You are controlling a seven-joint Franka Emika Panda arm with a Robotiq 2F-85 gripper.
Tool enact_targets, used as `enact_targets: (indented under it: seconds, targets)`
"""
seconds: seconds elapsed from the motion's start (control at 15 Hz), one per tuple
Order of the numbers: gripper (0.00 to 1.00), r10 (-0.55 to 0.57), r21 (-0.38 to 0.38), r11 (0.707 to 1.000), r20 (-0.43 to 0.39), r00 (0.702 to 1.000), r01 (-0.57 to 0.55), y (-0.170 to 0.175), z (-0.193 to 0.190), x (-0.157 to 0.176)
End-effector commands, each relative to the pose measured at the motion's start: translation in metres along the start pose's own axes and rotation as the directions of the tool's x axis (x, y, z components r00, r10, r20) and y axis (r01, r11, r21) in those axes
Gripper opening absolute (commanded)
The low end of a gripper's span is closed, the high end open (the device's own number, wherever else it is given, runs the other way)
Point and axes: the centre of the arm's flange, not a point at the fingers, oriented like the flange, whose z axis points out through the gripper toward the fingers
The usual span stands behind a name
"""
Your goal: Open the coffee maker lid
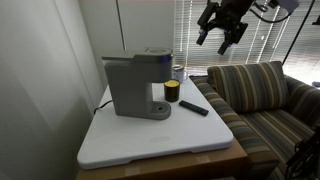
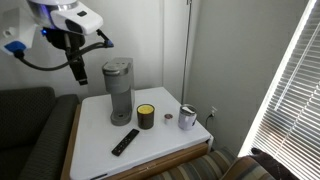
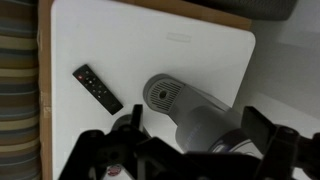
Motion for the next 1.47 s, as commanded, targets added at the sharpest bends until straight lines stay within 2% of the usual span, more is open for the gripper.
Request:
enact_targets:
  seconds: [0.0, 0.07, 0.13, 0.6, 0.8, 0.87, 1.07, 1.2, 1.4]
  targets:
    - [1.00, -0.025, 0.079, 0.996, -0.056, 0.998, 0.029, 0.001, 0.029, 0.029]
    - [0.75, -0.029, 0.089, 0.995, -0.075, 0.997, 0.036, -0.001, 0.032, 0.034]
    - [0.74, -0.037, 0.099, 0.994, -0.088, 0.995, 0.046, -0.002, 0.033, 0.040]
    - [0.24, -0.057, 0.161, 0.984, -0.130, 0.990, 0.078, -0.017, 0.044, 0.067]
    - [0.05, -0.013, 0.142, 0.989, -0.151, 0.988, 0.035, -0.007, 0.051, 0.070]
    - [0.00, -0.004, 0.123, 0.992, -0.164, 0.986, 0.024, -0.003, 0.052, 0.070]
    - [0.00, 0.009, 0.085, 0.996, -0.211, 0.978, 0.010, 0.008, 0.055, 0.072]
    - [0.00, 0.029, 0.092, 0.996, -0.245, 0.969, -0.006, 0.011, 0.060, 0.073]
    - [0.00, 0.115, 0.150, 0.986, -0.269, 0.956, -0.077, 0.012, 0.070, 0.071]
